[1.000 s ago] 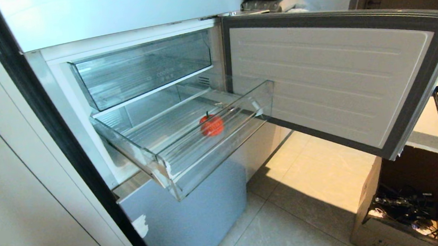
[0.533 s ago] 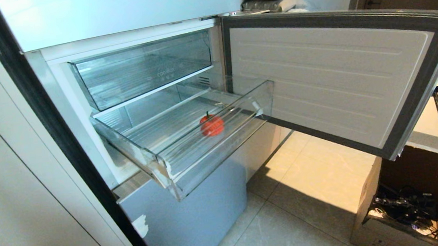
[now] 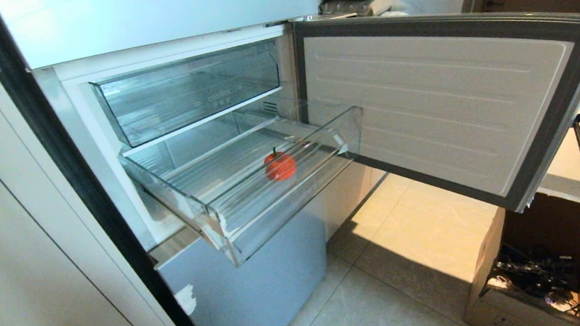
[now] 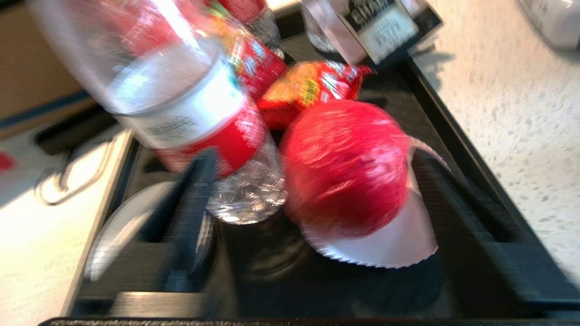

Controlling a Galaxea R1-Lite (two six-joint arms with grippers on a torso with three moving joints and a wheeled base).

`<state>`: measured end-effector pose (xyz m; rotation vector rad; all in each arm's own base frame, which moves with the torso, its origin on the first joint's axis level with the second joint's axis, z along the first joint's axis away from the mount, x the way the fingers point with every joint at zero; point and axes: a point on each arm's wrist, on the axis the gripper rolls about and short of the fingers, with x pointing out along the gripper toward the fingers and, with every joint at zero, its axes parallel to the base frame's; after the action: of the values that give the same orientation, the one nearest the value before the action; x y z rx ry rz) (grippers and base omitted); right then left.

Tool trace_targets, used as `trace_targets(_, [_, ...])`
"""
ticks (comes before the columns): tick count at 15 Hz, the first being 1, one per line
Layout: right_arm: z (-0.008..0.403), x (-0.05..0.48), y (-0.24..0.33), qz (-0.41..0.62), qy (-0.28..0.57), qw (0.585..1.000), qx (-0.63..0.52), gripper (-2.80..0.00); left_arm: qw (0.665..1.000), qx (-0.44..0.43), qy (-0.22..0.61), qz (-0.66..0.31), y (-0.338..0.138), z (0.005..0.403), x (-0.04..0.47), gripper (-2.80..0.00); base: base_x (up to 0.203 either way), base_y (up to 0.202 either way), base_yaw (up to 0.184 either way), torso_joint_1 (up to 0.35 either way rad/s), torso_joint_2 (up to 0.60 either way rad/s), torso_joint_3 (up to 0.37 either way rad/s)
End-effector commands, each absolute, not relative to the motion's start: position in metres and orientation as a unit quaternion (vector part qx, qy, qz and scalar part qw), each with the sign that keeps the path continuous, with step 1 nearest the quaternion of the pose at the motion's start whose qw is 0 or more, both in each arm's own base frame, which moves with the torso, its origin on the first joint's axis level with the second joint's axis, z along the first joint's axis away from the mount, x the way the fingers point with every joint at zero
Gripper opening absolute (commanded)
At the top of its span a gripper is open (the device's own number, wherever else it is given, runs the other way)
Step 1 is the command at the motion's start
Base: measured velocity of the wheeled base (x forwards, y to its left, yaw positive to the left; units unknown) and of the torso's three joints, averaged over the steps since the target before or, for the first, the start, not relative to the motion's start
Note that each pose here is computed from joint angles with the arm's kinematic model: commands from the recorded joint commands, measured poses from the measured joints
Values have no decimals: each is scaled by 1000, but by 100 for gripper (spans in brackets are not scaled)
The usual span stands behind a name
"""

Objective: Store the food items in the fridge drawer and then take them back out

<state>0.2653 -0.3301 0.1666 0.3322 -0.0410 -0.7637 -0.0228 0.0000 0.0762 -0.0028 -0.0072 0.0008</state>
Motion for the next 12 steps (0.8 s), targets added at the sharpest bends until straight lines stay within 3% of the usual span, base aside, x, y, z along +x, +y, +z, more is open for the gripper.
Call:
trace_targets(1, [200,250,-310,-363,-49,919,145,-280,1000,-2,-2,1,0,76,-23,-280,0,0,0,0,0,0])
trace_targets(7, [247,201,-245,-329,-80,933,126,-280,1000,-2,-2,1,0,76,-23,-280,0,0,0,0,0,0])
trace_targets(12, [252,157,-169,-264,-82,953,121,-280,1000,-2,-2,1,0,76,-23,-280,0,0,0,0,0,0])
